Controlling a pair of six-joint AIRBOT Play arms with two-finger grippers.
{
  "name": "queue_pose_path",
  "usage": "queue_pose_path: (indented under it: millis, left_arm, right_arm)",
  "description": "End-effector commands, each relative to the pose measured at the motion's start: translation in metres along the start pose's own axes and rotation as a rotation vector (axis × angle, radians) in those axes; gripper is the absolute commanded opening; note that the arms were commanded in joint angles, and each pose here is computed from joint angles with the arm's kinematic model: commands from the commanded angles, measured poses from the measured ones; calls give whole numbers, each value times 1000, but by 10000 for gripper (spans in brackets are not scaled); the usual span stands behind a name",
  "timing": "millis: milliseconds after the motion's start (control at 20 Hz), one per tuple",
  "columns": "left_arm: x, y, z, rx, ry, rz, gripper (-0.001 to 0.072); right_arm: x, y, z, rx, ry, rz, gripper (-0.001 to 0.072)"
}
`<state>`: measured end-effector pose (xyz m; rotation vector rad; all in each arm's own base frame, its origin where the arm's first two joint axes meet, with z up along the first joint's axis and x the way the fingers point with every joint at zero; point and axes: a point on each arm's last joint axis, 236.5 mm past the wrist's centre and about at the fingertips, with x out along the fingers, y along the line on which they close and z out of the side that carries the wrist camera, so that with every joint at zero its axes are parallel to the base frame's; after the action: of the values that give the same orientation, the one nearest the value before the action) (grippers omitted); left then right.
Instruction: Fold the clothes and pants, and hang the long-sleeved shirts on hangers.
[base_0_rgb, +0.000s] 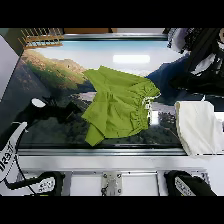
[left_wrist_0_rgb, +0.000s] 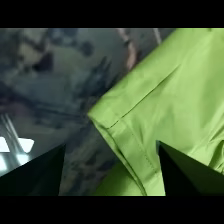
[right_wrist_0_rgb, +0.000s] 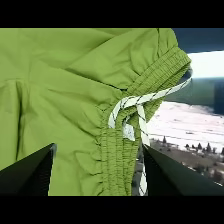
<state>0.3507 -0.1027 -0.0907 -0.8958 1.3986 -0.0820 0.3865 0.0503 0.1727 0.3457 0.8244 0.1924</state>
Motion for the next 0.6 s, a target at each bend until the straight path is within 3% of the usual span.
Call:
queue_pose_path:
  millis: [0,300,350,400,450,550]
  left_arm:
    - [27,1,-17,-77,36,-53,609]
    - [53,-32,0,4,65,-51,607]
    - [53,-37,5,5,60,-58,533]
    - [50,-43,10,17,51,-66,212]
    - [46,-47,19,36,30,-67,38]
    - [34,-54,30,82,23,-65,5]
  right_arm:
    - [-3,9,-4,17,4,36,585]
    - [-3,10,-4,18,5,39,585]
    - [-3,10,-4,18,5,39,585]
    - [-3,10,-4,18,5,39,585]
    - [-3,10,-4,18,5,39,586]
    - [-3,10,-4,18,5,39,586]
